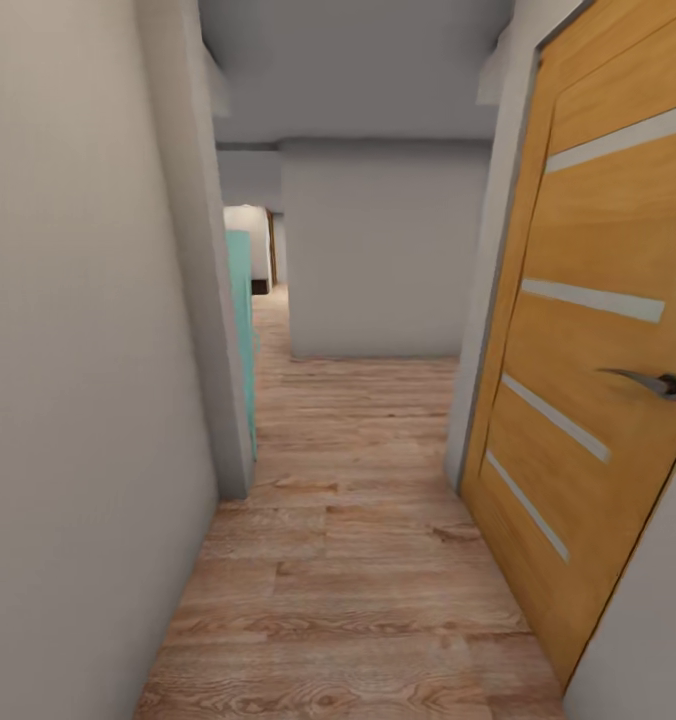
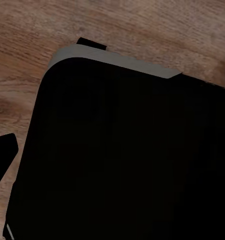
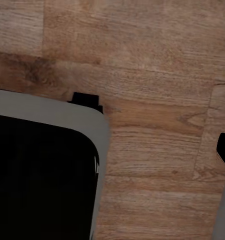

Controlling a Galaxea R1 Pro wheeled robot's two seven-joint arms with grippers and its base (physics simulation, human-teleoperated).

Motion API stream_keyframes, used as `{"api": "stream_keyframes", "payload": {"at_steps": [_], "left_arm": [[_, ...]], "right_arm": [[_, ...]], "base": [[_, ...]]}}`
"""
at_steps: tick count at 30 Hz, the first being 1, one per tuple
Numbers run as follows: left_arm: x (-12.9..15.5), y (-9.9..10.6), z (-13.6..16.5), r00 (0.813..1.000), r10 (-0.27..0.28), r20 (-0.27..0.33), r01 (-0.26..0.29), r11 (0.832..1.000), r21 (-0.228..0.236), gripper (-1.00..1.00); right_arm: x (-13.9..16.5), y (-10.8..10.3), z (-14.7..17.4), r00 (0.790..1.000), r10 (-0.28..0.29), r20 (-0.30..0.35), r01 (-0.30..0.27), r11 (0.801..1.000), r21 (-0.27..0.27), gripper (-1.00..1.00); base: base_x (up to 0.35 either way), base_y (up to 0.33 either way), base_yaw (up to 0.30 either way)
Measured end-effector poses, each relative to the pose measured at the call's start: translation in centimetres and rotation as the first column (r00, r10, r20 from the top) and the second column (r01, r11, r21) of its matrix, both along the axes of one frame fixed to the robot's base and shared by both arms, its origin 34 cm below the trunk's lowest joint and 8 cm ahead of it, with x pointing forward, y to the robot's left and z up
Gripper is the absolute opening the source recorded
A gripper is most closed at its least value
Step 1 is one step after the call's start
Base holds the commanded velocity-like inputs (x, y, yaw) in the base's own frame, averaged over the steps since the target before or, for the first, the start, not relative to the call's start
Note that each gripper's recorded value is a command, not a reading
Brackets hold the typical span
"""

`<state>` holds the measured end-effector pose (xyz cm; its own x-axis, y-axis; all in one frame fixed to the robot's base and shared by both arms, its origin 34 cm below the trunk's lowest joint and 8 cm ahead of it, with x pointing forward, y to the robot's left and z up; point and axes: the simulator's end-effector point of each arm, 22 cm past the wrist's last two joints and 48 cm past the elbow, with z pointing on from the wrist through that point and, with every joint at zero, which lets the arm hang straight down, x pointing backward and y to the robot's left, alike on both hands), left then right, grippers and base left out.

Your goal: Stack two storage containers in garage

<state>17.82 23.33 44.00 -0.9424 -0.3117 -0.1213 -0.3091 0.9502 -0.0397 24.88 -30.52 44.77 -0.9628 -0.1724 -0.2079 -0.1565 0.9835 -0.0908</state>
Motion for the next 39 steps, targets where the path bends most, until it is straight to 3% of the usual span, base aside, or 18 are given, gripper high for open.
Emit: {"api": "stream_keyframes", "payload": {"at_steps": [39], "left_arm": [[-0.28,0.01,-0.03,1.0,-0.001,-0.012,0.001,1.0,-0.001,1.0]], "right_arm": [[0.29,-0.11,0.08,1.0,0.003,0.013,-0.003,1.0,-0.005,1.0]], "base": [[0.322,0.0,0.0]]}}
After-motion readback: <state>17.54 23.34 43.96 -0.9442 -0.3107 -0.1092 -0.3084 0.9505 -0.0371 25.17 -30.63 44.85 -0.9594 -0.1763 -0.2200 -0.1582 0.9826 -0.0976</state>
